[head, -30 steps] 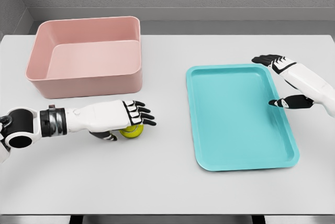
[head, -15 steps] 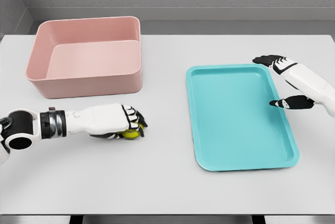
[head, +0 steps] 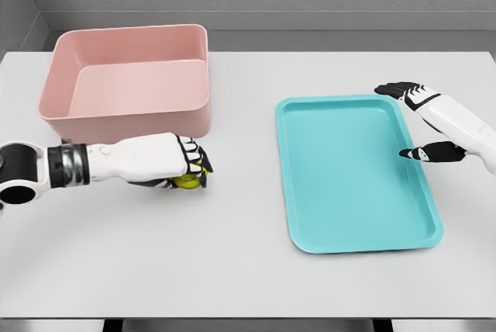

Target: Put the tennis from the blue tray into the pink basket with both arms

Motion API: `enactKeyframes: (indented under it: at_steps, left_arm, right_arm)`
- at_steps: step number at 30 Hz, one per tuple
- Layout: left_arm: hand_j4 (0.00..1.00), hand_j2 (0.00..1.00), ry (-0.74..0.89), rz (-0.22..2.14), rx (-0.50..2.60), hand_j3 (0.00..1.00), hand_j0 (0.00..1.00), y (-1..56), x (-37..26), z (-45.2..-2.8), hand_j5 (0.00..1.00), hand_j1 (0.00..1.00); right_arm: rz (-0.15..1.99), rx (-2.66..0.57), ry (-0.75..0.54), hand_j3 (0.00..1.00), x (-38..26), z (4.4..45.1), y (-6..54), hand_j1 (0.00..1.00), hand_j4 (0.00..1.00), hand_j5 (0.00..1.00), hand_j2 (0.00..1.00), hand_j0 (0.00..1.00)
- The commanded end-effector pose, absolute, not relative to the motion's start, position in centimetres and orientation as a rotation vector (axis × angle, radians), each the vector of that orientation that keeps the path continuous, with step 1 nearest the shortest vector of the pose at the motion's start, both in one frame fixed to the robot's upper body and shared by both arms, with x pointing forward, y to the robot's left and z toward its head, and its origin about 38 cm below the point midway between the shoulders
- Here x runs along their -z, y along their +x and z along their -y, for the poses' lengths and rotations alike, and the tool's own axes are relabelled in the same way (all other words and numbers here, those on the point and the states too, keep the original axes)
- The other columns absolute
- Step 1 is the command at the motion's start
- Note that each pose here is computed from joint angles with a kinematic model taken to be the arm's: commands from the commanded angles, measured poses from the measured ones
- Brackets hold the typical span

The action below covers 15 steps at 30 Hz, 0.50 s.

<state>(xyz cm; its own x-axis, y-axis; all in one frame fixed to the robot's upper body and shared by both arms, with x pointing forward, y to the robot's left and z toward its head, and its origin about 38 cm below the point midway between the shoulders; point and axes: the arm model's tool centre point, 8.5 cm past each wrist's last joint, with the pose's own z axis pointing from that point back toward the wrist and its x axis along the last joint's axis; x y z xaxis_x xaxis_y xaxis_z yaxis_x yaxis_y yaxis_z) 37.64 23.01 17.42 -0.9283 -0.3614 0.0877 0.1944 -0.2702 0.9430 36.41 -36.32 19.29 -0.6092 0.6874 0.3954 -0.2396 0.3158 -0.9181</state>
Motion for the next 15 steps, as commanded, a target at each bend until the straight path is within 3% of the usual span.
enactKeyframes:
  at_steps: [1, 15]
  left_arm:
    - [0.57, 0.57, 0.207, 1.661, 2.239, 0.57, 0.57, 37.4, -18.3, -23.1, 0.57, 0.57]
    - [0.57, 0.57, 0.396, 1.712, 2.148, 0.57, 0.57, 39.9, -23.7, -26.5, 0.57, 0.57]
  right_arm:
    - [1.761, -1.409, -0.4, 1.0, -19.4, 36.4, 36.4, 1.0, 1.0, 1.0, 1.0, 1.0]
    - [1.76, -1.408, -0.4, 1.0, -19.3, 36.4, 36.4, 1.0, 1.0, 1.0, 1.0, 1.0]
